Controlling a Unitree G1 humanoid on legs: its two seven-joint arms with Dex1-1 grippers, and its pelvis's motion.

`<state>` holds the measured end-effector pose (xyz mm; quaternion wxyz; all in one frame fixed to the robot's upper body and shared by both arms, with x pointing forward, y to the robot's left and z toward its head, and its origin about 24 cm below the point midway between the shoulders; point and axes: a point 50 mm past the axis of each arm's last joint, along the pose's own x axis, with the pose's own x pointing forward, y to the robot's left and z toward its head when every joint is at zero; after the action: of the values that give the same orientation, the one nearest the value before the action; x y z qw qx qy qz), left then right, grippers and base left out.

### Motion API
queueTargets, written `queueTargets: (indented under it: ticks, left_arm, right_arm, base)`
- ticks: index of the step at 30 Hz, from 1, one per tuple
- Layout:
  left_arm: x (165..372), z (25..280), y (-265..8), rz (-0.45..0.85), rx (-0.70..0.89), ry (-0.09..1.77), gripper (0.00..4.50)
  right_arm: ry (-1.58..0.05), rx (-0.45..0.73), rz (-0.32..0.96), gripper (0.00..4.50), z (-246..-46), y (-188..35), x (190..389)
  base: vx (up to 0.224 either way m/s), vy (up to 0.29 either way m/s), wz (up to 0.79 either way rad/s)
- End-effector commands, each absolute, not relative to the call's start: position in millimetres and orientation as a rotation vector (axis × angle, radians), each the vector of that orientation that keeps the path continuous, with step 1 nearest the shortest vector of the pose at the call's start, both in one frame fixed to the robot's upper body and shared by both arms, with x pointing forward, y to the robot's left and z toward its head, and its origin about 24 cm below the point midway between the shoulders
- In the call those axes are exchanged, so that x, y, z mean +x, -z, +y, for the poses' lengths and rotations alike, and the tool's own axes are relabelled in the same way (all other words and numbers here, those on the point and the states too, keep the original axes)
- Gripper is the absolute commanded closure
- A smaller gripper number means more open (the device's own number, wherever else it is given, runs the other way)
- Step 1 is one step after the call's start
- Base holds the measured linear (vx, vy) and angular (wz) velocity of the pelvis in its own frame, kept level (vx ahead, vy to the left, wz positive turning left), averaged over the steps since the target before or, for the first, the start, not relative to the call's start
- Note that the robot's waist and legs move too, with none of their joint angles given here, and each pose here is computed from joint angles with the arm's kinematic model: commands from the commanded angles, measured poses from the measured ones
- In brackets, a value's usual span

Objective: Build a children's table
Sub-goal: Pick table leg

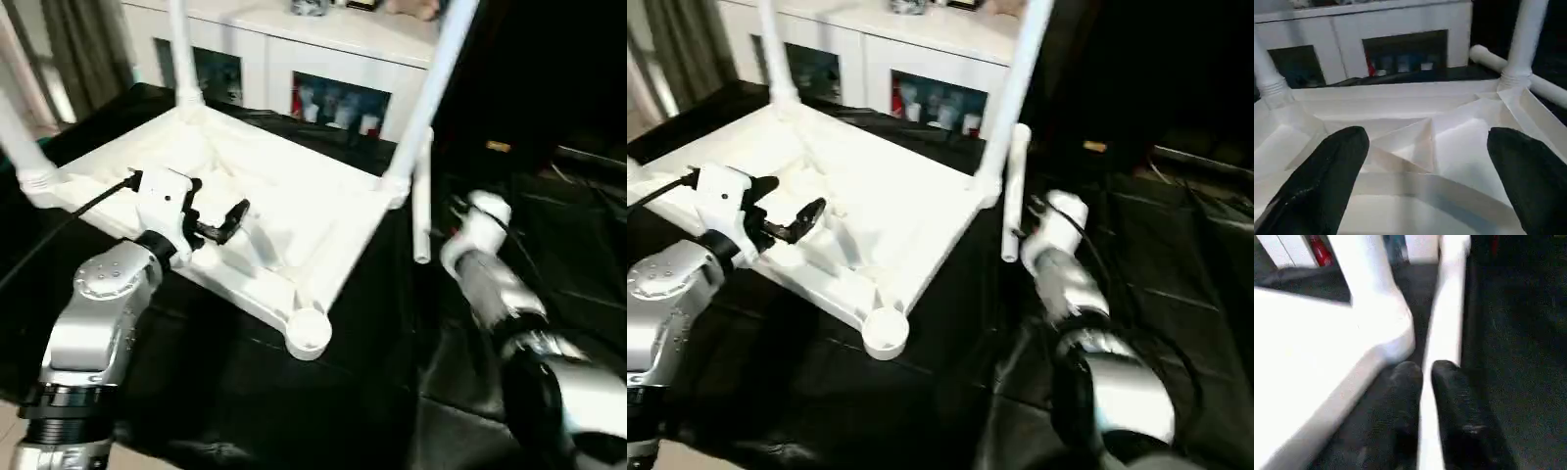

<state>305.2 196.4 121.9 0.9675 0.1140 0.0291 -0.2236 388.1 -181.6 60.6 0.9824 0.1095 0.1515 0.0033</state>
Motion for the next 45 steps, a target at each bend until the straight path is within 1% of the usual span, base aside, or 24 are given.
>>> queueTargets:
  ticks: [1,2,4,6,7,11,12,14,15,17,20,22,25,26,28,30,32,35,36,38,40,41,43,45]
  left_arm:
    - [300,188,-126,0.062,0.249,0.550,0.00]
    - [298,186,-128,0.067,0.241,0.584,0.00]
    - [293,183,-131,0.080,0.210,0.652,0.00]
    - [286,178,-134,0.102,0.177,0.734,0.00]
    - [278,173,-136,0.120,0.163,0.808,0.00]
    - [269,167,-139,0.141,0.146,0.895,0.00]
    - [263,163,-142,0.158,0.139,0.949,0.00]
    - [259,160,-143,0.176,0.136,0.993,0.00]
    - [257,159,-143,0.182,0.135,1.002,0.00]
    - [254,157,-144,0.203,0.143,1.023,0.00]
    - [252,158,-146,0.216,0.143,1.028,0.00]
    - [251,158,-146,0.224,0.143,1.028,0.00]
    - [249,158,-146,0.236,0.146,1.029,0.00]
    - [248,158,-147,0.238,0.146,1.029,0.00]
    - [247,159,-146,0.248,0.152,1.025,0.00]
    - [245,160,-146,0.257,0.156,1.023,0.00]
    - [244,160,-146,0.260,0.157,1.023,0.00]
    - [243,159,-146,0.265,0.157,1.021,0.00]
    - [242,159,-146,0.265,0.158,1.018,0.00]
    - [242,159,-146,0.265,0.158,1.016,0.00]
    - [241,159,-146,0.266,0.159,1.015,0.00]
    - [241,159,-146,0.267,0.160,1.014,0.00]
    - [241,159,-146,0.269,0.162,1.012,0.00]
    - [241,158,-146,0.269,0.161,1.010,0.00]
  right_arm:
    - [0.035,0.140,0.383,3.45,-181.2,-59,389.3]
    - [0.043,0.123,0.393,3.33,-179.8,-60,390.4]
    - [0.042,0.111,0.397,3.29,-177.2,-64,392.7]
    - [0.042,0.097,0.401,3.02,-175.3,-68,394.7]
    - [0.049,0.082,0.405,2.91,-174.6,-70,395.9]
    - [0.069,0.063,0.416,2.73,-174.9,-72,397.0]
    - [0.089,0.045,0.420,2.42,-176.7,-74,397.7]
    - [0.107,0.039,0.425,2.41,-179.3,-75,398.0]
    - [0.113,0.039,0.426,2.35,-180.1,-75,398.0]
    - [0.119,0.043,0.442,2.07,-182.2,-74,397.1]
    - [0.118,0.032,0.466,1.90,-183.5,-70,395.3]
    - [0.113,0.038,0.481,1.64,-183.1,-69,394.6]
    - [0.117,0.022,0.509,1.52,-184.1,-64,392.4]
    - [0.118,0.022,0.516,1.33,-184.1,-63,391.9]
    - [0.110,0.020,0.547,1.16,-183.4,-58,389.3]
    - [0.081,0.009,0.598,1.16,-181.3,-50,385.0]
    - [0.095,0.014,0.617,1.16,-182.4,-46,382.8]
    - [0.107,0.072,0.654,1.16,-182.2,-40,378.6]
    - [0.117,0.107,0.664,1.16,-182.2,-37,377.1]
    - [0.119,0.114,0.665,1.16,-182.3,-37,376.9]
    - [0.102,0.160,0.671,1.16,-179.4,-35,376.3]
    - [0.099,0.164,0.673,1.16,-179.0,-35,376.1]
    - [0.093,0.169,0.680,1.44,-178.3,-34,375.6]
    - [0.089,0.182,0.688,1.54,-177.9,-33,374.6]
  base:
    - [0.000,0.000,0.00]
    - [0.000,0.000,0.00]
    - [0.000,0.000,0.00]
    - [0.000,0.000,0.00]
    - [0.000,0.000,0.00]
    - [0.000,0.000,0.00]
    - [0.000,0.000,0.00]
    - [0.000,0.000,0.00]
    - [0.000,0.000,0.00]
    - [0.000,0.000,0.00]
    - [0.000,0.000,0.00]
    - [0.000,0.000,0.00]
    - [0.000,0.000,0.00]
    - [0.000,0.000,0.00]
    - [0.000,0.000,0.00]
    - [0.000,0.000,0.00]
    - [0.000,0.000,0.00]
    - [0.000,0.000,0.00]
    - [0.000,0.000,0.00]
    - [0.000,0.000,0.00]
    - [0.000,0.000,0.00]
    - [0.000,0.000,0.00]
    - [0.000,0.000,0.00]
    - [0.000,0.000,0.00]
